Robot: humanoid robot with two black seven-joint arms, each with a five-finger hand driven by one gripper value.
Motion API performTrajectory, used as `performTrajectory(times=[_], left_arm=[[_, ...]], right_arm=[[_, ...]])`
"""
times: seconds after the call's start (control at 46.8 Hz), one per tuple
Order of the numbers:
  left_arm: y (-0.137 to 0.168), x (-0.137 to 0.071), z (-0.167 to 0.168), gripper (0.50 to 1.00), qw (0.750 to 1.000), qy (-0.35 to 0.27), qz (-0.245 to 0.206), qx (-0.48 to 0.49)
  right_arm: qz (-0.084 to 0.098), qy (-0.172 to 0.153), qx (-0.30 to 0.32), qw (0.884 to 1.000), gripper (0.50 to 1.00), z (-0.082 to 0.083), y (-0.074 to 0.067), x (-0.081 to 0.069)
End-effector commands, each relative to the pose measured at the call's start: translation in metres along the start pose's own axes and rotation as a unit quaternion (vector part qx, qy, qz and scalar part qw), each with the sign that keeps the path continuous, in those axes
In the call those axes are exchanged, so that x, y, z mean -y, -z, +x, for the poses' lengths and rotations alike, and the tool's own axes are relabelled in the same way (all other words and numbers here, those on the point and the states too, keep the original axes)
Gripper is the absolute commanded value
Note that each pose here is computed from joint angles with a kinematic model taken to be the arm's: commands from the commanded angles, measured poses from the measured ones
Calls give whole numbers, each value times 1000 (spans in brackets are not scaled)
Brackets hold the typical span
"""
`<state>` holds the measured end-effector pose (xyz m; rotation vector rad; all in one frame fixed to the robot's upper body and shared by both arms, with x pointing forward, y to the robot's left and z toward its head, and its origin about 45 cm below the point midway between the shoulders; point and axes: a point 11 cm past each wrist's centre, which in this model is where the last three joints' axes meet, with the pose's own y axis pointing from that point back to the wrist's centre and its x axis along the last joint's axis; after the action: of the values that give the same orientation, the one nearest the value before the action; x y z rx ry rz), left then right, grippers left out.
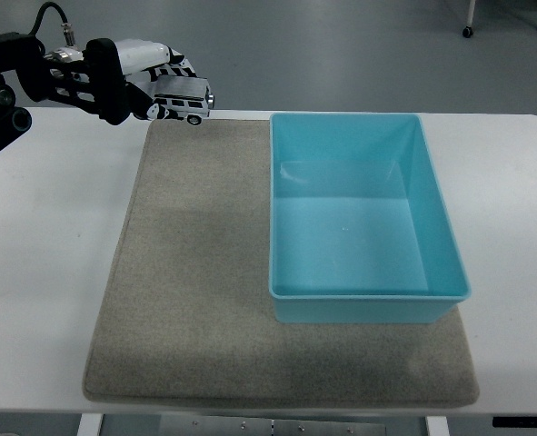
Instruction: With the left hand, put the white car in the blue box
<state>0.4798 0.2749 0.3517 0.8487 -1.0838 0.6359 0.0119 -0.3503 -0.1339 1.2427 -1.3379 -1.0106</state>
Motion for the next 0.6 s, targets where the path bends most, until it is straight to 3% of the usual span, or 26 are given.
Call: performTrajectory(times=[0.0, 0.085, 0.321, 0.577], left_arm=[[-21, 6, 14, 500, 1000, 5, -25, 9], [-50, 16, 24, 500, 998, 5, -61, 14], [-123, 57, -7, 500, 989, 37, -145, 3], [-175, 88, -45, 500, 980, 65, -188, -17]], right_arm=[[0, 0, 0, 1000, 936, 0, 0, 0], [0, 0, 0, 1000, 936, 0, 0, 0], [0, 0, 0, 1000, 936, 0, 0, 0], [0, 0, 0, 1000, 936, 0, 0, 0]])
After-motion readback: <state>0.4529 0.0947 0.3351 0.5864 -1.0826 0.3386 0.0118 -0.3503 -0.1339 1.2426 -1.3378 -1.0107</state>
